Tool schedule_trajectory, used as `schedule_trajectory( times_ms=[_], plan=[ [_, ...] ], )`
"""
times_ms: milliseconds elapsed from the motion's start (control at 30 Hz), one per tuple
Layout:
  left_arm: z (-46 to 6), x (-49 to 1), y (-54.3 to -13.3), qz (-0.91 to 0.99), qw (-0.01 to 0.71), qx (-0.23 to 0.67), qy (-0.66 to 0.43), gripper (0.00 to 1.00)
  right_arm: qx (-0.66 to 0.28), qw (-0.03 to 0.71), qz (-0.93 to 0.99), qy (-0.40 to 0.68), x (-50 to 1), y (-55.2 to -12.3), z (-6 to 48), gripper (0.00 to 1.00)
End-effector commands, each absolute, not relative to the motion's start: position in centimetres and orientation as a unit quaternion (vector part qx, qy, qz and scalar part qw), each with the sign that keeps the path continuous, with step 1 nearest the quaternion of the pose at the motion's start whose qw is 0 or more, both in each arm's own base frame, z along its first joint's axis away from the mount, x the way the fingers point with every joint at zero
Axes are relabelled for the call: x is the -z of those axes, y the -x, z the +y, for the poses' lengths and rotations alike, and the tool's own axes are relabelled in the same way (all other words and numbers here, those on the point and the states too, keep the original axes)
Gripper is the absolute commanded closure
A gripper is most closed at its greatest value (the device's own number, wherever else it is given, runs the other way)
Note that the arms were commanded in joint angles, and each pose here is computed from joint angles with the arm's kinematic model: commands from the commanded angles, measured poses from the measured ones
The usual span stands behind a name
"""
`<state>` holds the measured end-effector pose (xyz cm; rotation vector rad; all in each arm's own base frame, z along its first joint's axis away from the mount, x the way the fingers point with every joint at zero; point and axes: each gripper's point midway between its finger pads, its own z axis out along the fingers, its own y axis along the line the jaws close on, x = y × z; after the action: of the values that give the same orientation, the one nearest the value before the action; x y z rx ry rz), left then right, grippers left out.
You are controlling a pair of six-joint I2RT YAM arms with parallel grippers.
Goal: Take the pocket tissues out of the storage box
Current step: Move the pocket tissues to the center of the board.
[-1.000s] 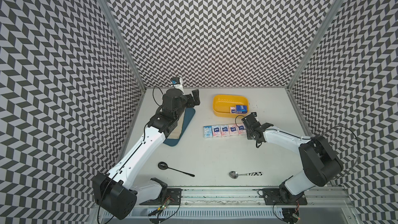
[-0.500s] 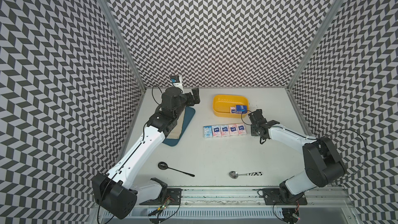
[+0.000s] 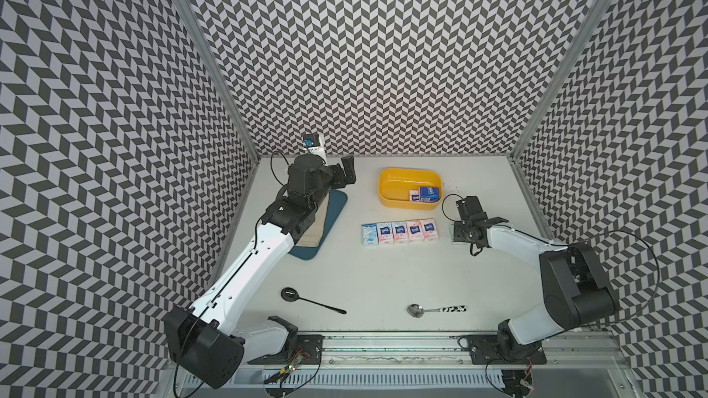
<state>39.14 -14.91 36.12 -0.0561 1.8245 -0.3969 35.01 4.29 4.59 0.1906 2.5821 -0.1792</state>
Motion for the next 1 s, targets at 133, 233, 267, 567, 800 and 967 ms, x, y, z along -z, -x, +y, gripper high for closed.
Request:
schedule_trajectory(
  times_ms=[133, 233, 267, 567, 800, 967],
  plan=[
    [-14.8, -36.2, -39.2, 0.785, 0.596, 0.166, 0.018, 0.01, 0.02, 0.265, 0.962, -0.058, -3.1, -35.5, 6.0, 0.62],
    [-14.7, -36.4, -39.1, 0.784, 0.598, 0.164, 0.018, 0.01, 0.008, 0.262, 0.963, -0.056, -2.8, -35.7, 6.5, 0.63],
    [-14.6, -36.5, -39.1, 0.783, 0.6, 0.162, 0.019, 0.01, 0.005, 0.263, 0.963, -0.055, -2.8, -35.9, 6.6, 0.63],
    [-14.5, -36.7, -39.1, 0.782, 0.601, 0.161, 0.02, 0.01, -0.025, 0.271, 0.961, -0.048, -3.6, -36.6, 8.3, 0.64],
    [-14.5, -36.5, -39.0, 0.783, 0.6, 0.162, 0.021, 0.01, -0.043, 0.271, 0.961, -0.036, -3.5, -36.7, 10.1, 0.64],
    [-14.4, -36.6, -38.9, 0.782, 0.601, 0.162, 0.022, 0.01, -0.047, 0.274, 0.96, -0.033, -3.8, -36.8, 10.7, 0.64]
  ],
)
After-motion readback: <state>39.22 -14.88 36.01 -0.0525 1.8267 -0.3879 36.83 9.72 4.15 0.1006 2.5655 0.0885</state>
